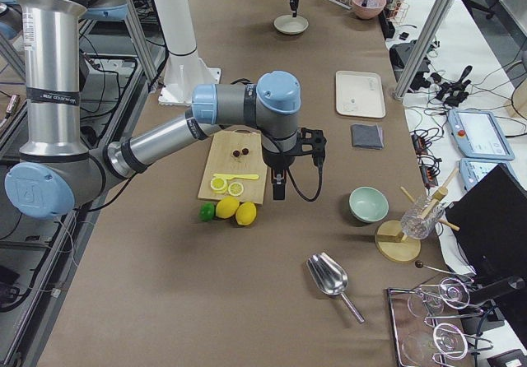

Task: Place red cherry on plate
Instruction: 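Close the left gripper on the white plate's rim, then carry the white plate with the left gripper toward the table center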

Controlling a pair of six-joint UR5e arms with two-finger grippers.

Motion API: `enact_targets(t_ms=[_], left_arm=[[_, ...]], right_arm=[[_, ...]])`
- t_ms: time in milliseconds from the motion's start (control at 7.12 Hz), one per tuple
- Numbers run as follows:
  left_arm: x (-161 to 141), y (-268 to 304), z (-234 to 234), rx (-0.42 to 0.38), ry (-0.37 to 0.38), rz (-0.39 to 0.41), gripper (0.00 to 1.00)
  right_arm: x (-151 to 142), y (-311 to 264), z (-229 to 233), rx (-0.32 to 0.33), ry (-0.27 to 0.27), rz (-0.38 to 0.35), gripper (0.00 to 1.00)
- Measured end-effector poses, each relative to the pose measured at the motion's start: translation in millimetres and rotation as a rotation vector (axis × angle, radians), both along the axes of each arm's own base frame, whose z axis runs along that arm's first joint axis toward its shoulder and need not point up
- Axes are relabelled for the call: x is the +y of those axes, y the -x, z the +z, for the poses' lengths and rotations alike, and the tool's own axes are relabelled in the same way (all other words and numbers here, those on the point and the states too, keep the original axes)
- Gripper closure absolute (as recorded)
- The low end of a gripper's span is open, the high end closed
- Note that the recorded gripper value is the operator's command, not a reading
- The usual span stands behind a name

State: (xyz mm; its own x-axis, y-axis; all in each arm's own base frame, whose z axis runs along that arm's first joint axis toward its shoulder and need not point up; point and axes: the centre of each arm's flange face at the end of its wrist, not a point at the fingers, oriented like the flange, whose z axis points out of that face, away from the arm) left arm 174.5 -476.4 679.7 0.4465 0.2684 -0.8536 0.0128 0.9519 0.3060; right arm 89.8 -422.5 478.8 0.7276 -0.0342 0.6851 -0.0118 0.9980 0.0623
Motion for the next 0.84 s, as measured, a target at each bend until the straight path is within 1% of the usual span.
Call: enact_targets(t_ms=[141,281,562,703,843], left_arm=[[0.5,-2.0,-2.8,0.002,-0.002,0.000,1.00],[-1.5,-5.7,-17.6,0.025,0.021,0.010,1.00],[-9.6,-5.4,-89.5,0.117,0.135,0.047,1.00],[-13.3,-1.4,-133.3,0.143,0.185,0.056,1.00],[-17.4,-0.4,-185.2,0.152,0.228,0.055,1.00]], right_arm=[[0.0,0.2,-0.3,0.000,0.000,0.000,0.00],[-0.1,0.4,-0.4,0.000,0.000,-0.001,0.00],[-0.1,0.5,-1.0,0.000,-0.001,-0.001,0.00],[-0.4,0.7,-1.3,0.000,-0.002,-0.001,0.00],[-0.4,0.8,-2.0,0.000,-0.004,-0.002,0.00]])
